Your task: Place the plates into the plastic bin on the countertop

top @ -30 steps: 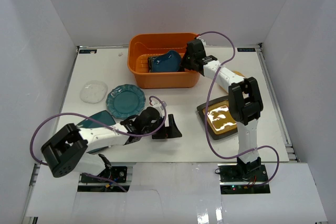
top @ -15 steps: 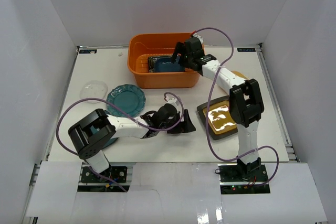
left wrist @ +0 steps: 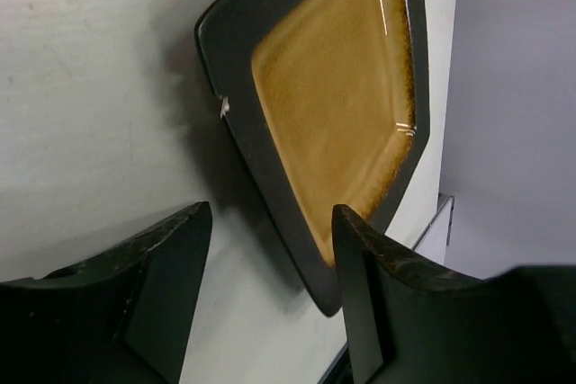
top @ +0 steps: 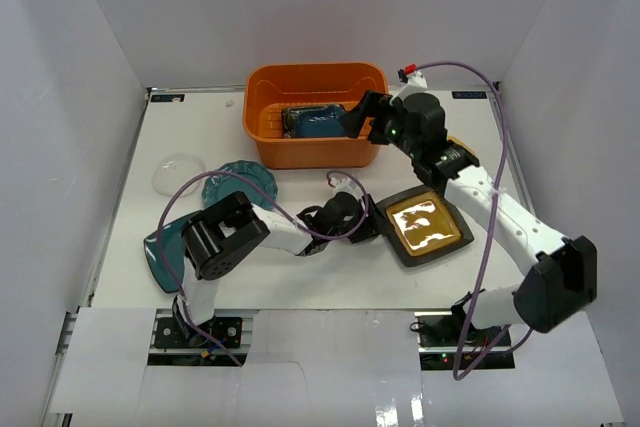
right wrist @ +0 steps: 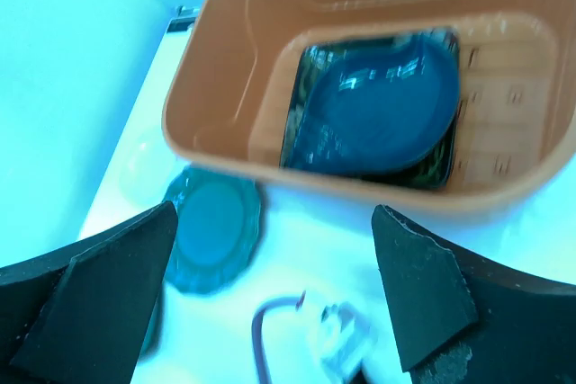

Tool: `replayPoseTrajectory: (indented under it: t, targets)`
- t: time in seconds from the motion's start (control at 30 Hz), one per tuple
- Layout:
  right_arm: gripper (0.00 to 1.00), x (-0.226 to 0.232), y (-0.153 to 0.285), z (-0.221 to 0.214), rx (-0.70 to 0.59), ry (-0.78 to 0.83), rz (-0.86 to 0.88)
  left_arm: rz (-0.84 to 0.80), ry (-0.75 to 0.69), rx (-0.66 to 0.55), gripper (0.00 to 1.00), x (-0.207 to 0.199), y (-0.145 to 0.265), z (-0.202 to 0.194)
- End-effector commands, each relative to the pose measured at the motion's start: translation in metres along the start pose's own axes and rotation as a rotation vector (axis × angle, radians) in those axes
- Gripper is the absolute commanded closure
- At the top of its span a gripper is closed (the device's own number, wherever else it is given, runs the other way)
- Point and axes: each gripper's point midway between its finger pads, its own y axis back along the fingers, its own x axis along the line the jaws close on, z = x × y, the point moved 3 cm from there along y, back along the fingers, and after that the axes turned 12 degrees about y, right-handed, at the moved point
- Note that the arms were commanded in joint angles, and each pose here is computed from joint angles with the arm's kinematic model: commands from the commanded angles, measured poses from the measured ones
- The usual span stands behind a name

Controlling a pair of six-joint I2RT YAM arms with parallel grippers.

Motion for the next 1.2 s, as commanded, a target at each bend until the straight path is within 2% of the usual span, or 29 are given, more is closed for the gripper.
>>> replayPoseTrajectory:
  t: [0.0,0.1,0.13,0.27,0.43,0.57,0.7,0.73,0.77,0.9,1.0,1.07,1.1,1.13,1.17]
  targets:
    - [0.06,0.007,0.020,-0.022,-0.018,-0.001,0.065,0.076,0.065,-0.036,0.33,0.023,-0.015,-0.004]
    - [0.07,0.009,0.050,-0.029,-0.054,-0.033,0.088,0.099,0.109,-0.078,0.45,0.029,-0.023,-0.002]
    - [0.07,0.009,0.054,-0.035,-0.050,-0.042,0.090,0.107,0.114,-0.101,0.53,0.032,-0.024,0.000]
    - [0.08,0.009,0.072,-0.059,-0.037,-0.094,0.114,0.140,0.139,-0.138,0.65,0.044,-0.030,0.002]
    - [0.10,0.008,0.090,-0.090,-0.025,-0.168,0.138,0.115,0.151,-0.161,0.65,0.044,-0.033,0.004]
    - [0.10,0.022,0.102,-0.094,-0.005,-0.178,0.197,0.090,0.161,-0.156,0.64,0.040,-0.039,0.003]
    - [0.11,0.026,0.111,-0.090,-0.025,-0.196,0.218,0.087,0.172,-0.160,0.83,0.043,-0.039,0.002]
    - [0.11,0.026,0.112,-0.091,-0.024,-0.199,0.217,0.088,0.170,-0.168,0.94,0.043,-0.039,0.004]
    - [0.11,0.027,0.114,-0.090,-0.028,-0.198,0.223,0.080,0.163,-0.172,0.98,0.040,-0.038,0.005]
    - [0.13,0.024,0.120,-0.087,-0.036,-0.187,0.209,0.056,0.137,-0.167,1.00,0.033,-0.026,0.006]
    - [0.16,0.023,0.128,-0.084,-0.029,-0.152,0.201,0.001,0.134,-0.131,1.00,0.027,0.003,0.001]
    - [0.16,0.018,0.133,-0.079,-0.046,-0.093,0.178,0.011,0.137,-0.087,1.00,0.039,0.026,-0.007]
    - [0.17,0.017,0.136,-0.081,-0.023,-0.061,0.177,-0.046,0.137,-0.088,1.00,0.020,0.043,-0.002]
    - [0.17,0.026,0.141,-0.086,0.016,0.015,0.261,-0.061,0.152,-0.086,1.00,0.017,0.054,-0.001]
    - [0.16,0.028,0.139,-0.093,0.059,0.044,0.285,-0.047,0.157,-0.066,1.00,0.030,0.068,-0.005]
